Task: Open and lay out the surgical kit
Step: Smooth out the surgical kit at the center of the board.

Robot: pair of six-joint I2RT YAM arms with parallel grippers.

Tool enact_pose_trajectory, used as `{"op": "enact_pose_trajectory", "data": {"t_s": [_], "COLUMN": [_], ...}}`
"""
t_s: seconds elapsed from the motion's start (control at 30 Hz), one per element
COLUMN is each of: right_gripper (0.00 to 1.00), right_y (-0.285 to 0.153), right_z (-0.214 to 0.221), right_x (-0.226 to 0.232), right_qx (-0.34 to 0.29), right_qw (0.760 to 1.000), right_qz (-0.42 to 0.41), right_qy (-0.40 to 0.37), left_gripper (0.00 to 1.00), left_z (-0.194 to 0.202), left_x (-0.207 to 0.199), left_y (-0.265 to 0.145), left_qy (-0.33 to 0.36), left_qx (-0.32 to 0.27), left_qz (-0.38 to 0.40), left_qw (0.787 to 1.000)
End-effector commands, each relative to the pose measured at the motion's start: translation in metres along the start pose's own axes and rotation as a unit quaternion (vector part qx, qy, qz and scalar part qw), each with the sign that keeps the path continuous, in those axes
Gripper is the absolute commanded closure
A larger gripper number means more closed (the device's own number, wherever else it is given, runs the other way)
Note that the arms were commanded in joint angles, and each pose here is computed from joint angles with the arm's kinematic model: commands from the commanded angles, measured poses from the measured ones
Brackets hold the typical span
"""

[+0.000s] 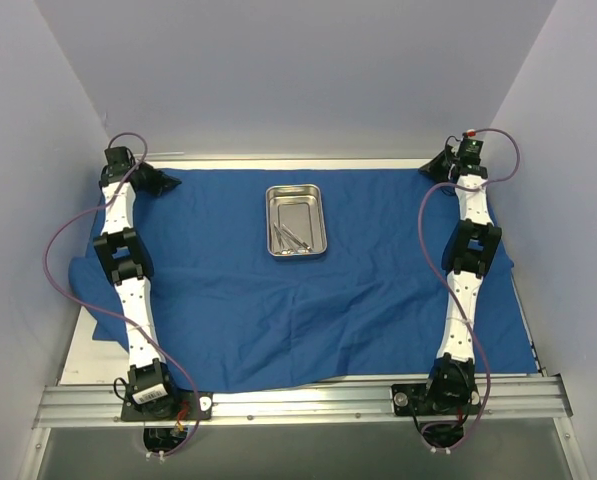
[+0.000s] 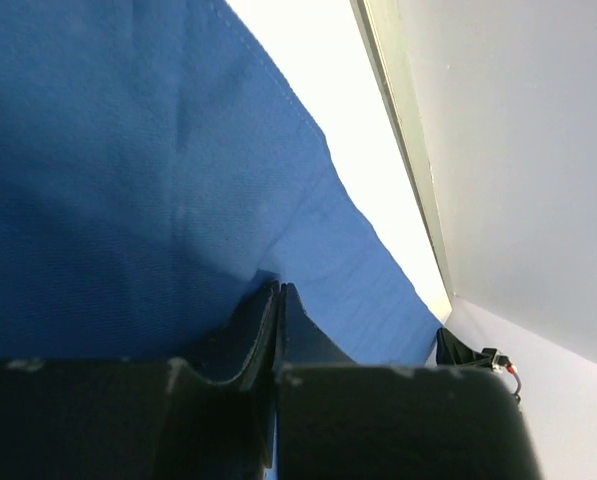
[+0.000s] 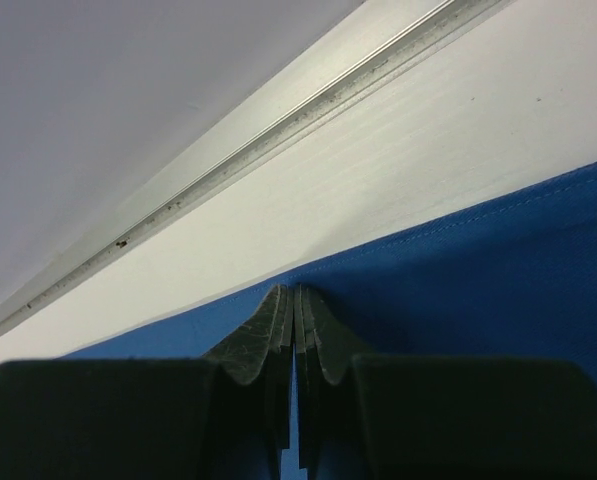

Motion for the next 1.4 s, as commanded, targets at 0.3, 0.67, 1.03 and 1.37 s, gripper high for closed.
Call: {"op": "enact_pose_trajectory", "data": {"t_s": [0.3,0.67,1.03,1.37], "right_gripper": [0.98,0.70,0.50,0.45], "right_y": [-0.036,-0.136,-0.237,-0.287], "right_z": [-0.044,0.010,0.212,0.252], "right_x": [0.083,0.230,0.300,0.294], "right_qx": [-0.050,0.015,0.184,0.215], "right_qw": [0.997,0.991,0.941,0.919], "right_qz": [-0.058,-0.090,-0.152,-0.167], "right_qy": [0.010,-0.097,-0.239,-0.285], "left_gripper": [0.74,0.75,0.46,0.47], "left_z": [-0.003,0.102,0.149,0.134], "left_x": [-0.099,-0.027,0.102,0.171], "left_y": [-0.137,-0.281,-0.377,-0.369], "left_qy": [0.124,0.174,0.054,-0.046], "left_qx": [-0.109,-0.099,-0.120,-0.105], "left_qz": [-0.037,-0.195,-0.309,-0.321], "left_qw": [0.986,0.960,0.942,0.940]}}
Point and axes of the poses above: each gripper's point midway between its finger pads, its own y axis out along the fingers, its own x axis along the line the jaws close on, z = x × y, the point moved 1 cm from there along -y, back along the fingers, and after that the axes turned 6 degrees about -y, right-handed, at the moved point
